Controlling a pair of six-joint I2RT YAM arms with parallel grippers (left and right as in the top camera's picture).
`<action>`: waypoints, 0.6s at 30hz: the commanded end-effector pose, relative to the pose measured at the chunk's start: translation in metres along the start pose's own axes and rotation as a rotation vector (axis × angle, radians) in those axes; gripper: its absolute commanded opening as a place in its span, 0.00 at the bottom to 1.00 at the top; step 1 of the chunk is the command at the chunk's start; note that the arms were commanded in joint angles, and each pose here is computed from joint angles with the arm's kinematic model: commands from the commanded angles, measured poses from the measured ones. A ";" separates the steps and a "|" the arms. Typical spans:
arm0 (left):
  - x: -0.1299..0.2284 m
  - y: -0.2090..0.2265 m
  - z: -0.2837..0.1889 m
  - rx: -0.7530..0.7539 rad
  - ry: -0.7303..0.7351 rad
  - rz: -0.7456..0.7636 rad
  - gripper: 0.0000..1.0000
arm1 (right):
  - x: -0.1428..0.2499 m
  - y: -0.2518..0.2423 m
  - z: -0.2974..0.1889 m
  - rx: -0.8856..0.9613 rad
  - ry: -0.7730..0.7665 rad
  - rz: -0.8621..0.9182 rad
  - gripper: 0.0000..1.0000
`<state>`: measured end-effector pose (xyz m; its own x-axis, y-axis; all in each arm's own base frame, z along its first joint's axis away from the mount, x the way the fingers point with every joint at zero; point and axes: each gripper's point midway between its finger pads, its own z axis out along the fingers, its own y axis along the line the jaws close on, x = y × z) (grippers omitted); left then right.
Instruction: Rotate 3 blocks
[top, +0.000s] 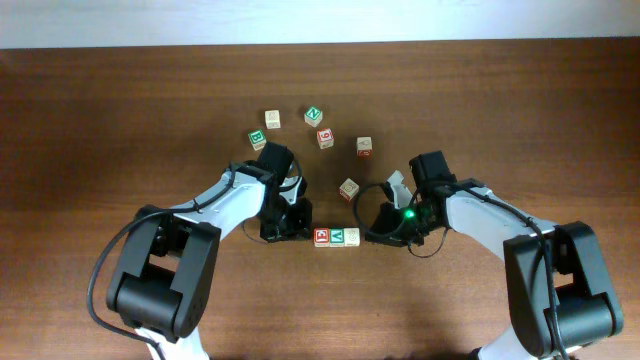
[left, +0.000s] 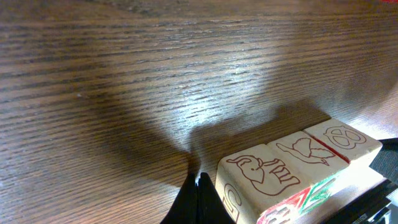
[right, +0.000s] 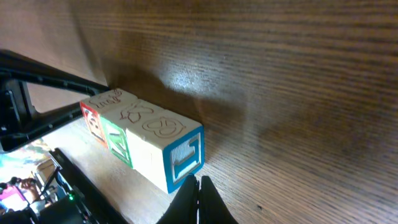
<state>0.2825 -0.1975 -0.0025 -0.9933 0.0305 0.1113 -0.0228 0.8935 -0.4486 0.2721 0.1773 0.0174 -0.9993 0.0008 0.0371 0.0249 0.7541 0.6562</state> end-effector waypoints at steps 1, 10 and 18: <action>0.004 0.001 0.001 -0.003 0.005 -0.029 0.00 | 0.000 0.001 0.002 -0.012 0.000 0.049 0.05; 0.010 -0.002 0.003 -0.002 0.025 -0.034 0.00 | 0.001 -0.001 0.003 0.006 0.000 0.064 0.05; 0.013 -0.006 0.005 0.005 0.037 -0.029 0.00 | 0.001 -0.001 0.003 0.005 0.000 0.064 0.04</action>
<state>0.2742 -0.2039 -0.0023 -0.9898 0.0293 0.1392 -0.0362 0.8945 -0.4455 0.2745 0.1783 0.0177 -0.9964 0.0502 0.0679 0.0825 0.7514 0.6547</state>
